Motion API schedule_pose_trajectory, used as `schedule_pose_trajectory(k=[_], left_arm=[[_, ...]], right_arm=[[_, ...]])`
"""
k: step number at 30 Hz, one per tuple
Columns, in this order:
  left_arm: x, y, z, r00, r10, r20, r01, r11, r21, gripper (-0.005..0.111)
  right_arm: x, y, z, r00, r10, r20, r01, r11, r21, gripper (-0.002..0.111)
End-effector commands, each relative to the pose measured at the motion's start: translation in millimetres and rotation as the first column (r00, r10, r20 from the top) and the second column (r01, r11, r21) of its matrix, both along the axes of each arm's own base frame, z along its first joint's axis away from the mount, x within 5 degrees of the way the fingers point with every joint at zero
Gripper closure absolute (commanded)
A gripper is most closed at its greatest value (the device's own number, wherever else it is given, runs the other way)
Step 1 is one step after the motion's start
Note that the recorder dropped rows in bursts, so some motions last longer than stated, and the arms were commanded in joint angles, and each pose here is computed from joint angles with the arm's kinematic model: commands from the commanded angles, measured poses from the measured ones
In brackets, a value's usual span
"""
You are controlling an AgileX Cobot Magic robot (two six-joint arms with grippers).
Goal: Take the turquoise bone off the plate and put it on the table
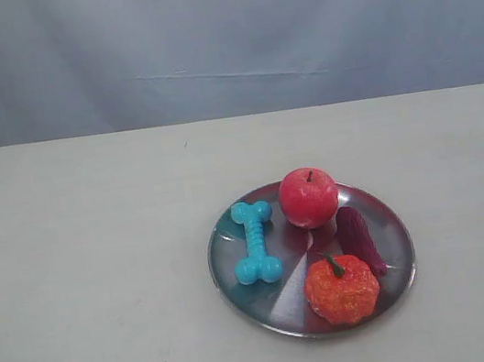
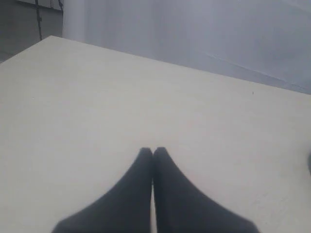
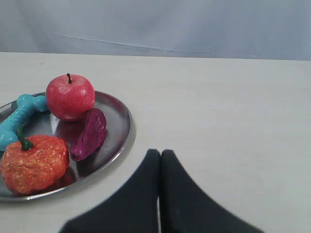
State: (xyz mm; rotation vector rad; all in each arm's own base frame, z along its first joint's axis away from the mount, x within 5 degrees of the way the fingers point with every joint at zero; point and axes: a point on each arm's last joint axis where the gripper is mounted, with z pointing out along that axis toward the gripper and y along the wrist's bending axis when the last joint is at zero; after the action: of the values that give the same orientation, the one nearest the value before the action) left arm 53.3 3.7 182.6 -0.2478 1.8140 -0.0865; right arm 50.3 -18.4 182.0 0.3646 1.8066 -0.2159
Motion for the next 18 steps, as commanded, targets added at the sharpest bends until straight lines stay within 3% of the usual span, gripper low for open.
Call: schedule_pose_trajectory(k=[1, 13, 18], left_arm=[[0.1, -0.4, -0.3, 1.0, -0.004, 0.005, 0.004, 1.0, -0.008, 0.107], [0.1, -0.4, -0.3, 1.0, -0.004, 0.005, 0.004, 1.0, -0.008, 0.107], [0.1, -0.4, -0.3, 1.0, -0.004, 0.005, 0.004, 1.0, -0.008, 0.107]], right_arm=[[-0.2, -0.2, 0.0, 1.0, -0.001, 0.005, 0.001, 1.0, -0.01, 0.109], [-0.2, -0.2, 0.0, 1.0, -0.001, 0.005, 0.001, 1.0, -0.01, 0.109], [1.8, -1.9, 13.4, 0.992, 0.008, 0.122, 0.007, 0.993, -0.121, 0.109]])
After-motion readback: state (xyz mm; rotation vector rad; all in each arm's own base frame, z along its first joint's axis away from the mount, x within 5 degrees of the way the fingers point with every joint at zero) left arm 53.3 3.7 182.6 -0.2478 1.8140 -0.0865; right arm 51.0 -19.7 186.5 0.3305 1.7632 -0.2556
